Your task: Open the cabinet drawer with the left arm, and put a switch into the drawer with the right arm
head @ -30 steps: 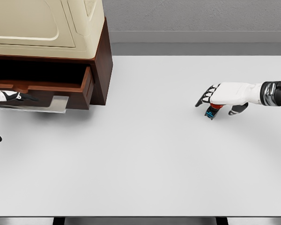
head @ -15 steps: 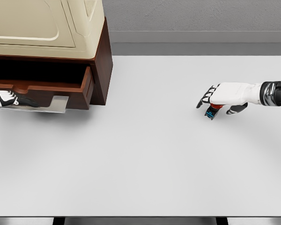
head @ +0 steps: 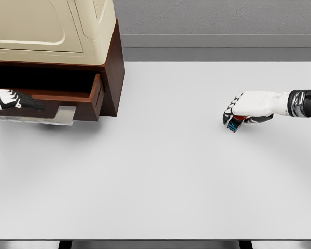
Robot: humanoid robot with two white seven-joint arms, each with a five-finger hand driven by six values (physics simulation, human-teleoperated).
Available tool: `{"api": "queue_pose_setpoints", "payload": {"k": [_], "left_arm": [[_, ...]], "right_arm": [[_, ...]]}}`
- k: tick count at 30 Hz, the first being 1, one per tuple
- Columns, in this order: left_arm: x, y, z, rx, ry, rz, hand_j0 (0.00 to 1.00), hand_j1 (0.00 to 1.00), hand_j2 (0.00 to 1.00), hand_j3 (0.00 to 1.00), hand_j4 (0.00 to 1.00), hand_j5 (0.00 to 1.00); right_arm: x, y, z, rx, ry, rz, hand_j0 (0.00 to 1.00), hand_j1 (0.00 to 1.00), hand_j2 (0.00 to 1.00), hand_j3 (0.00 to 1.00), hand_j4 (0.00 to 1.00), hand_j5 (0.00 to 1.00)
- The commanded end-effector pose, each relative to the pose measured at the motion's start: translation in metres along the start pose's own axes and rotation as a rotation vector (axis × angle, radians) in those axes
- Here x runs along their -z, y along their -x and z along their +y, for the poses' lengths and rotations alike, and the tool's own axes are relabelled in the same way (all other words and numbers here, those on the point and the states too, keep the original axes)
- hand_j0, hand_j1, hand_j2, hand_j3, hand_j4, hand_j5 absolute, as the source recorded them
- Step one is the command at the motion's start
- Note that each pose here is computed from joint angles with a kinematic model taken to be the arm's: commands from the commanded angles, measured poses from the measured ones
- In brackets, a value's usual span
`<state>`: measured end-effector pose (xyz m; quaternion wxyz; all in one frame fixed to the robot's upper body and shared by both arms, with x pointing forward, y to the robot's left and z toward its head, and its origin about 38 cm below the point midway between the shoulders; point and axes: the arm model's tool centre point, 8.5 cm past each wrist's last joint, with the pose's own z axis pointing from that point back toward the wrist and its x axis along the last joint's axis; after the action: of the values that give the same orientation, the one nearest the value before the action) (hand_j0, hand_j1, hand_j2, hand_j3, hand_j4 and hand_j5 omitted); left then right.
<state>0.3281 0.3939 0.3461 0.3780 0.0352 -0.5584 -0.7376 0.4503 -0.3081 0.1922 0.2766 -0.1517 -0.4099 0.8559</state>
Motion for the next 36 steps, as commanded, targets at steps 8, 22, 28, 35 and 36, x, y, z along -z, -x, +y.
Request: {"api": "queue_pose_setpoints", "payload": {"k": [8, 22, 28, 35, 36], "left_arm": [[-0.008, 0.003, 0.013, -0.037, -0.072, -0.008, 1.00, 1.00, 1.00, 1.00, 1.00, 1.00], [-0.013, 0.001, 0.026, -0.022, -0.115, -0.011, 1.00, 1.00, 1.00, 1.00, 1.00, 1.00], [-0.019, 0.001, 0.028, -0.018, -0.109, 0.008, 1.00, 1.00, 1.00, 1.00, 1.00, 1.00], [-0.039, 0.011, 0.033, -0.024, -0.120, 0.081, 1.00, 1.00, 1.00, 1.00, 1.00, 1.00], [-0.043, 0.012, 0.034, -0.024, -0.121, 0.095, 1.00, 1.00, 1.00, 1.00, 1.00, 1.00]], "right_arm": [[0.001, -0.002, -0.003, 0.006, 0.012, -0.008, 0.42, 0.42, 0.42, 0.42, 0.42, 0.42], [0.008, -0.008, -0.045, -0.024, 0.108, -0.042, 0.42, 0.42, 0.42, 0.42, 0.42, 0.42], [0.018, -0.025, -0.065, -0.063, 0.147, -0.087, 0.40, 0.40, 0.40, 0.40, 0.40, 0.40], [0.027, -0.043, -0.101, -0.114, 0.216, -0.143, 0.40, 0.40, 0.40, 0.40, 0.40, 0.40], [0.028, -0.044, -0.103, -0.115, 0.220, -0.147, 0.40, 0.40, 0.40, 0.40, 0.40, 0.40]]}}
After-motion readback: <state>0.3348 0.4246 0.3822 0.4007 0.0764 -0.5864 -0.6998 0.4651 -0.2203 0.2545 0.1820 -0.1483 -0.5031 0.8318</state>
